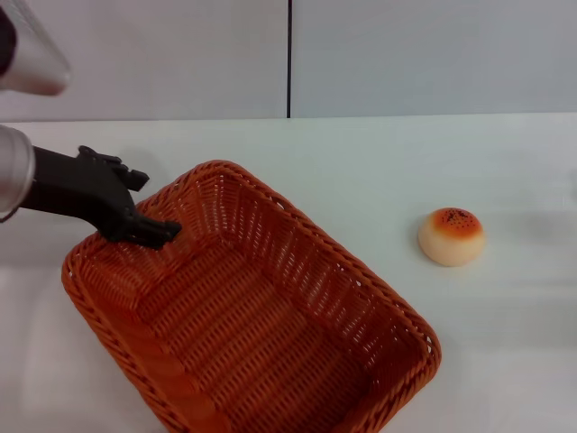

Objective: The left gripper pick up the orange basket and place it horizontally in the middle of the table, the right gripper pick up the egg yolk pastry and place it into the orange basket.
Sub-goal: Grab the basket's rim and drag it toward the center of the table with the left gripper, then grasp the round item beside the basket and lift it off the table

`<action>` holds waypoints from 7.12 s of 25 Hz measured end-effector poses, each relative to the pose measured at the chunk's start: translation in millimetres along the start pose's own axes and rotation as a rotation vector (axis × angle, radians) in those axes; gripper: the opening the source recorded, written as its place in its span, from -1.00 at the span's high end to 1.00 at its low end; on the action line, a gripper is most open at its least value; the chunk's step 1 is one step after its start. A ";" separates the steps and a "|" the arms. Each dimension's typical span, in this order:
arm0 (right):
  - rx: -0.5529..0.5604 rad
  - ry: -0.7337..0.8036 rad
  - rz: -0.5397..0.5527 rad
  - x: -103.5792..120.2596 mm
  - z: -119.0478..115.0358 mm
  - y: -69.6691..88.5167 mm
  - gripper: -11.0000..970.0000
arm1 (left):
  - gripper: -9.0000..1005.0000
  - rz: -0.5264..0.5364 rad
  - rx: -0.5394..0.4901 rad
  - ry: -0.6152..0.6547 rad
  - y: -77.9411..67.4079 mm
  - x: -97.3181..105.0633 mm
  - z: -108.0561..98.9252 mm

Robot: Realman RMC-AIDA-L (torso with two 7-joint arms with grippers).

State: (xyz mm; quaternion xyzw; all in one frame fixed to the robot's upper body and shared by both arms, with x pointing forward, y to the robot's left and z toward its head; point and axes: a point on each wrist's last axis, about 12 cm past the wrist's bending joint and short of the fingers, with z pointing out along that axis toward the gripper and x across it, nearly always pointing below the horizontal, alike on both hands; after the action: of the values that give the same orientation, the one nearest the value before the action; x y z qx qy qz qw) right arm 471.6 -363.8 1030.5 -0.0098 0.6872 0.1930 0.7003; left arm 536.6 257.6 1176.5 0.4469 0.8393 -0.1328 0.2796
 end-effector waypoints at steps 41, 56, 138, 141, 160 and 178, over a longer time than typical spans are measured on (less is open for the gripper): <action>-0.025 -0.030 0.002 -5.1 -0.8 1.0 -0.29 | 0.24 0.169 -0.102 0.186 -16.8 -5.4 29.6; -0.041 -0.043 -0.004 -8.0 9.8 3.5 -0.29 | 0.43 -0.066 -0.141 0.211 -3.5 -18.7 40.1; 0.126 -0.076 -0.020 -63.5 32.4 -62.9 -0.28 | 0.62 -1.130 0.078 -0.048 53.1 42.7 3.5; 0.124 -0.077 -0.022 -64.7 34.5 -63.1 -0.28 | 0.62 -1.152 0.091 -0.041 53.1 47.8 6.3; 0.115 -0.085 -0.027 -67.5 44.1 -60.5 -0.28 | -0.17 -1.174 0.170 -0.123 57.3 59.4 7.0; 0.111 -0.107 -0.038 -65.9 46.5 -52.4 -0.28 | -0.66 -0.992 0.038 -0.399 86.9 78.5 -36.4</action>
State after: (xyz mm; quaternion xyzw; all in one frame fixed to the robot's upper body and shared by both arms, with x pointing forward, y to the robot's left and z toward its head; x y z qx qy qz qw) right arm 532.3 -416.2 1083.6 0.0263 0.6580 0.1416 0.7391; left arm 560.6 377.0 1162.1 -0.0322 0.8778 -0.3467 0.3291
